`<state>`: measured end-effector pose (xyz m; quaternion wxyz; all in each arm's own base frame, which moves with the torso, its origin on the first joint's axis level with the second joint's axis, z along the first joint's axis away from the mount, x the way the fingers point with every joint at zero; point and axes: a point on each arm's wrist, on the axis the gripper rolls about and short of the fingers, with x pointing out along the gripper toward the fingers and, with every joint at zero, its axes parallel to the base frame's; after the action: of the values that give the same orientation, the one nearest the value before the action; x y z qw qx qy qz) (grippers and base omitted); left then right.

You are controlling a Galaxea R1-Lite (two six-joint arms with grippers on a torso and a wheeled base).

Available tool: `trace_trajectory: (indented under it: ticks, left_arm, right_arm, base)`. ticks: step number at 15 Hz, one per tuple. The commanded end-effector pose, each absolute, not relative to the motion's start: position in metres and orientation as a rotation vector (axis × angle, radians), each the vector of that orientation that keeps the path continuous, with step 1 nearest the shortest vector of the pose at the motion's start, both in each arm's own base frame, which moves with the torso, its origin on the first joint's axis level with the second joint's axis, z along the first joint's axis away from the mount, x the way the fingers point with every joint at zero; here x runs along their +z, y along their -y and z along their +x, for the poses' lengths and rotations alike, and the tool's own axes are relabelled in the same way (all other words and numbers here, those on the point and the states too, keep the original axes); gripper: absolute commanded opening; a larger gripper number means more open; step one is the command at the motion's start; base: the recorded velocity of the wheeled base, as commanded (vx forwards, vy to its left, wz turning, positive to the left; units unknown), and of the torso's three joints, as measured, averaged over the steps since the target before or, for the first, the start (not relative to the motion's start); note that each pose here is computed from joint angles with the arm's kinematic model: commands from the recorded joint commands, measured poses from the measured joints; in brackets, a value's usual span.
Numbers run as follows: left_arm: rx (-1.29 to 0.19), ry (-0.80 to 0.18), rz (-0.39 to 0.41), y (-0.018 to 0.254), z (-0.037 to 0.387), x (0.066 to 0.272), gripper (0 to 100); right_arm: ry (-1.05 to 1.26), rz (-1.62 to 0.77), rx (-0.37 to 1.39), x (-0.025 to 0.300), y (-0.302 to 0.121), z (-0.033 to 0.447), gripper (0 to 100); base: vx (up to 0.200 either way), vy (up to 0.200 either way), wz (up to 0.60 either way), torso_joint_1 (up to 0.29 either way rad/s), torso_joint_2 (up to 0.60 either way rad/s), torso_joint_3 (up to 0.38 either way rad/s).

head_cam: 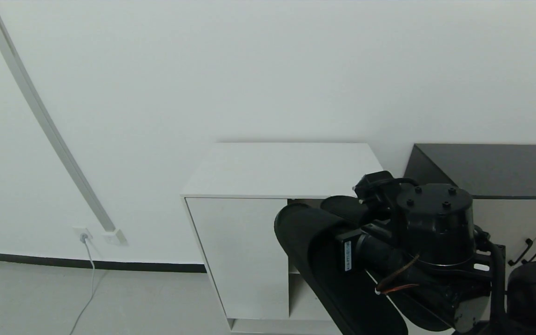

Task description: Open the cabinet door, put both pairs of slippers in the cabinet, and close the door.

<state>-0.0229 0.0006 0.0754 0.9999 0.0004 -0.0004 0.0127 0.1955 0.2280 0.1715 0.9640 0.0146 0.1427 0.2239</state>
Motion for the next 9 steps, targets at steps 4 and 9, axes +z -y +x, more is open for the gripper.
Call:
trace_trajectory:
  ticks: [4,9]
  left_arm:
    - [0.026,0.0,0.0,-0.0006,-0.0228,0.0755,0]
    - [0.026,0.0,0.0,-0.0006,-0.0228,0.0755,0]
  right_arm:
    - [-0.291,0.027,0.453,0.1695,-0.2275,0.1952,0]
    - [-0.278,0.037,0.451,0.1689,-0.2264,0.1961,0]
  base:
    - [0.0,0.0,0.0,0.0,0.0,0.0]
    - [0.0,0.0,0.0,0.0,0.0,0.0]
